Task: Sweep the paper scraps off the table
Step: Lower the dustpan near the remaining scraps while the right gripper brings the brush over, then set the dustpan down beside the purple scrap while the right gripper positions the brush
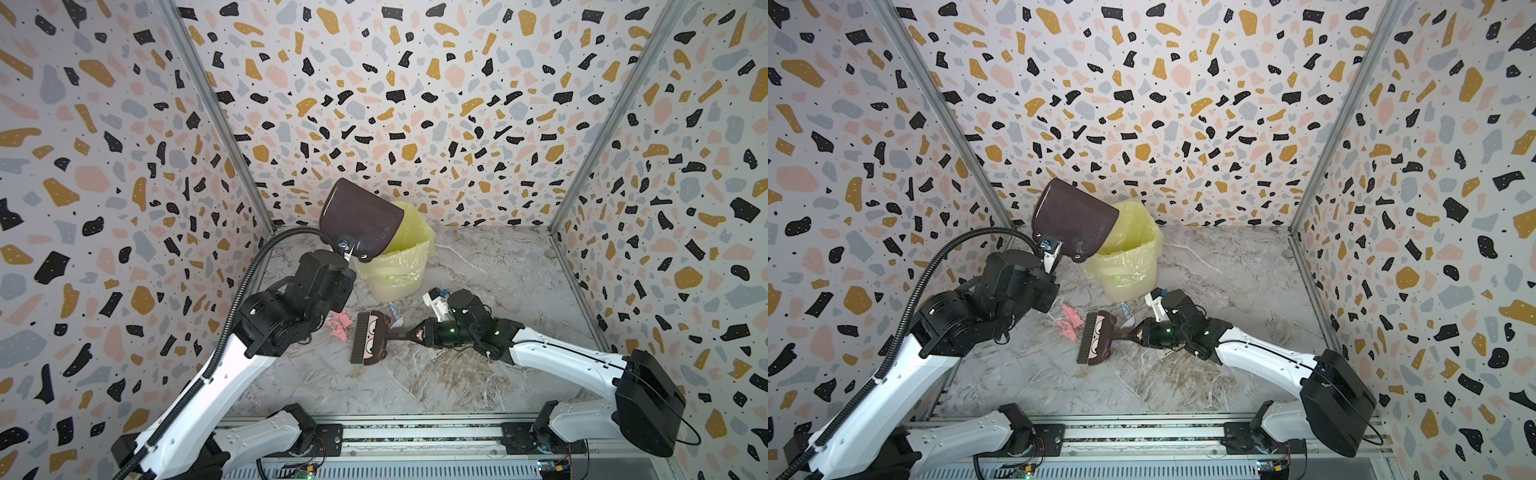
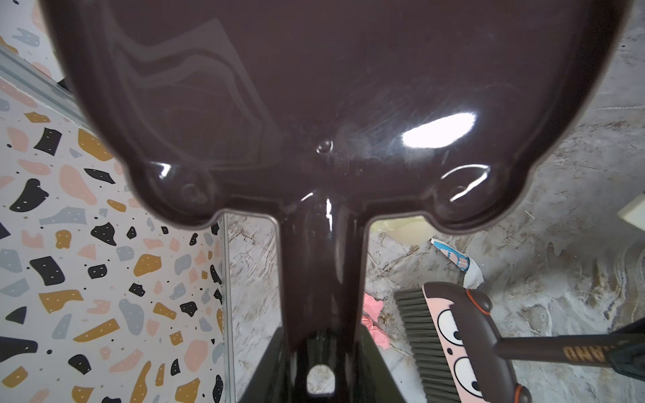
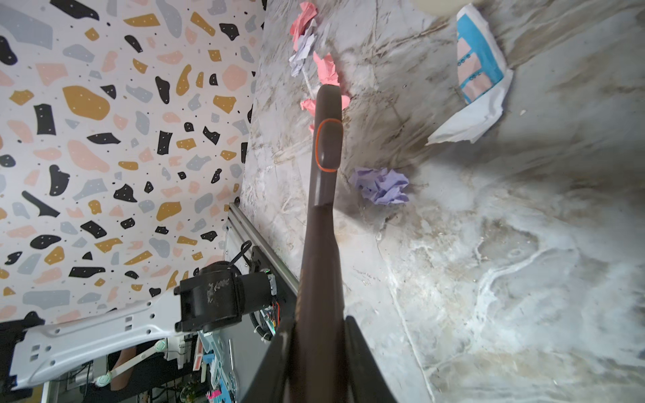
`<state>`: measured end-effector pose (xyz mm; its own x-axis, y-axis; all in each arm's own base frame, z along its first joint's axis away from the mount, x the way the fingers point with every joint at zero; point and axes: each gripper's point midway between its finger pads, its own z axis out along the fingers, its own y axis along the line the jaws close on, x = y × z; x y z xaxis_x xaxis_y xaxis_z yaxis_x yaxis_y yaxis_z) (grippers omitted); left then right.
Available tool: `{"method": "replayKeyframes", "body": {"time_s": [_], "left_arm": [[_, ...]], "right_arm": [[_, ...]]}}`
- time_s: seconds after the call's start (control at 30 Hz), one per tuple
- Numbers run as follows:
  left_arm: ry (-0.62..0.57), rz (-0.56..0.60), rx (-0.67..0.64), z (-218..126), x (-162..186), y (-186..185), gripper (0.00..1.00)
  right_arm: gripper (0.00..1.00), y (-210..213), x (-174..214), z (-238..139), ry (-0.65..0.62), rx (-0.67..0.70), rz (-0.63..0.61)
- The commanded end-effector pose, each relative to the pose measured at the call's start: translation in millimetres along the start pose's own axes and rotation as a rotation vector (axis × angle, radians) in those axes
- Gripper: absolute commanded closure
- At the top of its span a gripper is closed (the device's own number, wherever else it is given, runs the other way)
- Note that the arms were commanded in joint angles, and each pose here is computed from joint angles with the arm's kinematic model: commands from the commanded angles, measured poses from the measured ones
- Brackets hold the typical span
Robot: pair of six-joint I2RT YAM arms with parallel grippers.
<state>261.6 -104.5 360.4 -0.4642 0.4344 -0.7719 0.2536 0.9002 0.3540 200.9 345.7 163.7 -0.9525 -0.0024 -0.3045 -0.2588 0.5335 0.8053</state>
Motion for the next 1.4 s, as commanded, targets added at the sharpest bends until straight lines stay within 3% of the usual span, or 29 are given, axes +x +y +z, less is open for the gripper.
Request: {"method": "replayKeyframes", "body": {"time_s": [0.0,0.33,0.8,1.1,1.37], "left_arm": [[-0.015,-0.027,0.017,-2,-1,-2,1.00],[-0.003,-0.026,0.041,1,3,-9,1.00],[0.022,-0.021,0.091,10,13,-23,1.00],[-0.021,-0.030,0.136,0,-3,-30,1.00],[-0.033,0.008,0.211,-7,-11,-57,1.00]], "right_arm": [[1.00,21,-23,1,-0.079,-0.062,-0.006],[1.00,-33,-30,-8,-0.131,0.049,0.113],[1.00,-116,36,-113,-0.195,0.219,0.327],[1.00,-60,5,-150,-0.304,0.133,0.223],[1.00,-50,-33,-132,-0.313,0.129,0.144]]}}
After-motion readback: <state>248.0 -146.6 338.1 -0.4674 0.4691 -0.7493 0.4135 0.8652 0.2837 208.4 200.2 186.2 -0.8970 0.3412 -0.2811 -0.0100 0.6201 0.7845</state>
